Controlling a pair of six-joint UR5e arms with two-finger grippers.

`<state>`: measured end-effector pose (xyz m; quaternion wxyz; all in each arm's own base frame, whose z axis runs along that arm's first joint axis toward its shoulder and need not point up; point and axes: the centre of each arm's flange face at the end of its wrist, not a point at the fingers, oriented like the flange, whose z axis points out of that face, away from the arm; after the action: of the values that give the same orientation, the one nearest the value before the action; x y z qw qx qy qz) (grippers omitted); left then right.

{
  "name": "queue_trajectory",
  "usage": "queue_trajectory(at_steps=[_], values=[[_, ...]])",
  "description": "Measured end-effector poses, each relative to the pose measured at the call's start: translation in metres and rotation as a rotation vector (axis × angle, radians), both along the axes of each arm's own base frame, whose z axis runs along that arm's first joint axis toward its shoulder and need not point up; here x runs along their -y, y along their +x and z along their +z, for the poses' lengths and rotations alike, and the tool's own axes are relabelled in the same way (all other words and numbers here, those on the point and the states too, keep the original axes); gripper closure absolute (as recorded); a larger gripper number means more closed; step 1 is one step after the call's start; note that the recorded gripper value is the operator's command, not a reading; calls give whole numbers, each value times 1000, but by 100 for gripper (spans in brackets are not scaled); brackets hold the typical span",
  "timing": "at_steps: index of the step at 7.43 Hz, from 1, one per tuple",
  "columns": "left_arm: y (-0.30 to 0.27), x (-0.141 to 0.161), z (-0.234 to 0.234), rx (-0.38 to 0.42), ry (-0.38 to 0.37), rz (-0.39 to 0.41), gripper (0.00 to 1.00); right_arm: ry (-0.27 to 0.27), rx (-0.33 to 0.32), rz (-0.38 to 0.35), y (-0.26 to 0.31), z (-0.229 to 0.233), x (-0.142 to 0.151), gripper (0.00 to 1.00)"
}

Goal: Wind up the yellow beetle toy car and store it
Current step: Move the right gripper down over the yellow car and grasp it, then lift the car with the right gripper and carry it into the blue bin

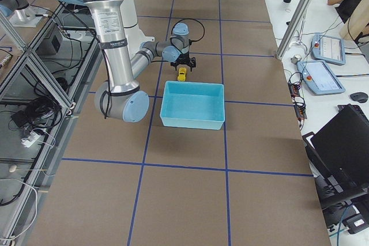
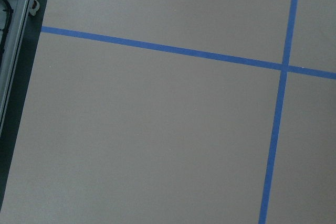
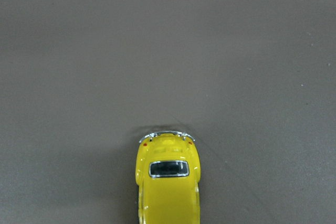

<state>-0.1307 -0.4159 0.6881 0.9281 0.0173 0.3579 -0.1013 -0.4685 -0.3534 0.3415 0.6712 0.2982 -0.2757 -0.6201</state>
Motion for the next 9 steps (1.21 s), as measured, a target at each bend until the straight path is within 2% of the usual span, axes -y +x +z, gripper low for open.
queue_trajectory(at_steps=[5,6,7,8,9], values=[[0,0,0,0,0,1,0,-5,-18,-8,-11,8,-4,1],[1,0,0,0,0,2,0,-7,-21,-11,-13,10,-6,8],[1,0,0,0,0,2,0,-9,-21,-12,-15,10,-7,29],[1,0,0,0,0,2,0,-8,-19,-15,-16,9,-8,66],[1,0,0,0,0,2,0,-7,-18,-17,-18,8,-9,95]])
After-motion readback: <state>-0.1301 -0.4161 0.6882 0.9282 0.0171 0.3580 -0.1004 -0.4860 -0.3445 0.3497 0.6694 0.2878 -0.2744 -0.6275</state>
